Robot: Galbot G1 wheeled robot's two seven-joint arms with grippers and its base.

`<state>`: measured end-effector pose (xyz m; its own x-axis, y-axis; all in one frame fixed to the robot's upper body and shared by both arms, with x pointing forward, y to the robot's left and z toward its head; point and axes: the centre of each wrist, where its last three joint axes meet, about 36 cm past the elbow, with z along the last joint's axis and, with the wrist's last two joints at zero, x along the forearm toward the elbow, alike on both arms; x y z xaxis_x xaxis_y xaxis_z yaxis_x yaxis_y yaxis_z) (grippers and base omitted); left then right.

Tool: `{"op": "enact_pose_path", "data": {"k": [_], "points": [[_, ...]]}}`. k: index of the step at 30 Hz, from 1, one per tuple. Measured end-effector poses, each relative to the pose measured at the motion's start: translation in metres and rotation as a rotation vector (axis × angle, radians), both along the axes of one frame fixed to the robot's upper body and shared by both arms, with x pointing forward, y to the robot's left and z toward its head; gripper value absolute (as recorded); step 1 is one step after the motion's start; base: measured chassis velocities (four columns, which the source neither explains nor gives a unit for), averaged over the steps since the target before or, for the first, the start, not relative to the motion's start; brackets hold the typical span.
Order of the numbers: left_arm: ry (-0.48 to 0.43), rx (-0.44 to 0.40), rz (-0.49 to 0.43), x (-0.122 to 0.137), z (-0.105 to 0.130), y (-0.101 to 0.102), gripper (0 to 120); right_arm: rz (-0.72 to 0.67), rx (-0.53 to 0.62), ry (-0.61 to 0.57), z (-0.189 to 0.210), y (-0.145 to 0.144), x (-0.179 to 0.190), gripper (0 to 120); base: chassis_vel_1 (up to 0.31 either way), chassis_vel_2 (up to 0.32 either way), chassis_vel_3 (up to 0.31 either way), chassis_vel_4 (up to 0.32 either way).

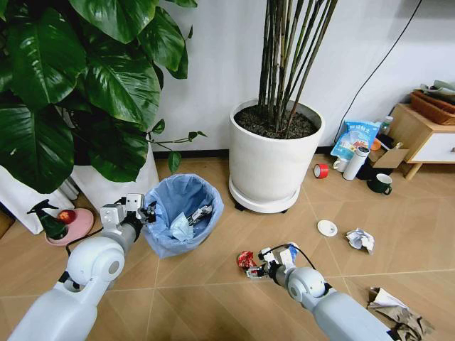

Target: Pick up the trash bin and place the garbage on the floor into it.

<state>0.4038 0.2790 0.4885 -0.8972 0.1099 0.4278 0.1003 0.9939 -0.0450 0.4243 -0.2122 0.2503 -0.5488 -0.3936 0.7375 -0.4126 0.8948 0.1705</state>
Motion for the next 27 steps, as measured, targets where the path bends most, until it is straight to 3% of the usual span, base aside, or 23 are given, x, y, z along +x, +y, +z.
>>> {"op": "enact_pose_path", "data": {"k": [14, 27], "points": [[-0.003, -0.002, 0.000, 0.004, 0.000, 0.001, 0, -0.043, -0.004, 0.010, -0.028, 0.035, 0.011, 100, 0.000, 0.000, 0.000, 0.000], [-0.003, -0.002, -0.003, 0.004, 0.000, 0.001, 0, -0.069, -0.044, 0.011, -0.045, 0.030, 0.013, 100, 0.000, 0.000, 0.000, 0.000]]}}
